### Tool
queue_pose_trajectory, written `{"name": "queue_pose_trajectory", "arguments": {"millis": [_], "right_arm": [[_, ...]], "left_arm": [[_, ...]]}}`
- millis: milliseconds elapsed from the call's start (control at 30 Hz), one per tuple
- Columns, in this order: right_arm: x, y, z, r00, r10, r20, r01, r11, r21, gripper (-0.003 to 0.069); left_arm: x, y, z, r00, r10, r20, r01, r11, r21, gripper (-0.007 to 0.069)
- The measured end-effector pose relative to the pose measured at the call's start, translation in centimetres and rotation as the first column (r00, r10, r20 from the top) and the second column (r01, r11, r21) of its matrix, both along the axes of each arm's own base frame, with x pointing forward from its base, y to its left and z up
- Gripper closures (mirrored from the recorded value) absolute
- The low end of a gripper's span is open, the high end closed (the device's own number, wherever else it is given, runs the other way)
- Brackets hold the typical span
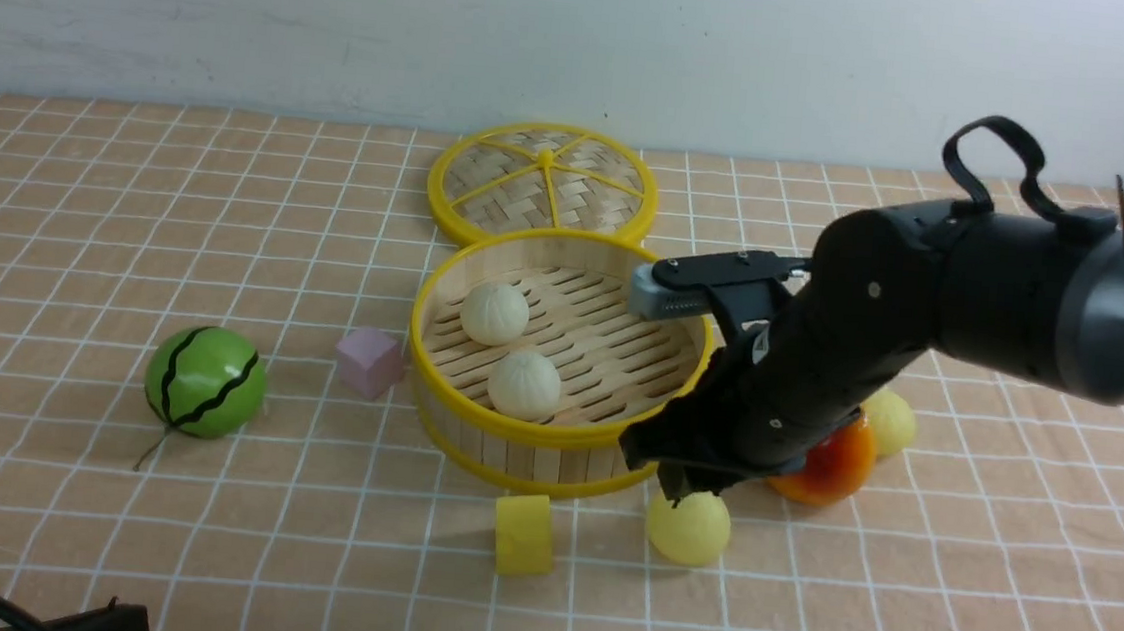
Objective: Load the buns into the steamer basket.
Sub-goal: Use the right arm to grab a steamed stuffed bun
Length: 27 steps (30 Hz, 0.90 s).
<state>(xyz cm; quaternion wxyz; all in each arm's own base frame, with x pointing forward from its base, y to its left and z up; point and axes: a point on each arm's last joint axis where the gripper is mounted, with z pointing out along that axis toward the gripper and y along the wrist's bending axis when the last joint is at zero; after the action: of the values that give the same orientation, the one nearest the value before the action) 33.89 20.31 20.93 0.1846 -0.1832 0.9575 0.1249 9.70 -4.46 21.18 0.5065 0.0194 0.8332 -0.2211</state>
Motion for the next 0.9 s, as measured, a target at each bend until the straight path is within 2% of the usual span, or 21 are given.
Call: {"name": "queue_pose_trajectory", "arguments": {"millis": [167, 433, 833, 900], "right_arm": [[0.4, 0.2, -1.1, 1.000, -0.002, -0.002, 0.002, 1.000, -0.007, 0.0349], [0.5, 0.1, -1.3, 1.000, 0.006, -0.001, -0.006, 1.000, -0.024, 0.0391], [0.5, 0.1, -2.5, 0.999, 0.011, -0.039, -0.013, 0.999, -0.051, 0.0493], [0.5, 0.1, -2.5, 0.999, 0.014, -0.039, -0.016, 0.998, -0.055, 0.0533]], "left_arm": [[0.0, 0.0, 0.0, 1.000, 0.000, 0.000, 0.000, 1.000, 0.000, 0.0636], [0.0, 0.0, 0.0, 1.000, 0.000, 0.000, 0.000, 1.000, 0.000, 0.0635], [0.0, 0.0, 0.0, 1.000, 0.000, 0.000, 0.000, 1.000, -0.001, 0.0635], [0.0, 0.0, 0.0, 1.000, 0.000, 0.000, 0.000, 1.000, -0.001, 0.0635]]}}
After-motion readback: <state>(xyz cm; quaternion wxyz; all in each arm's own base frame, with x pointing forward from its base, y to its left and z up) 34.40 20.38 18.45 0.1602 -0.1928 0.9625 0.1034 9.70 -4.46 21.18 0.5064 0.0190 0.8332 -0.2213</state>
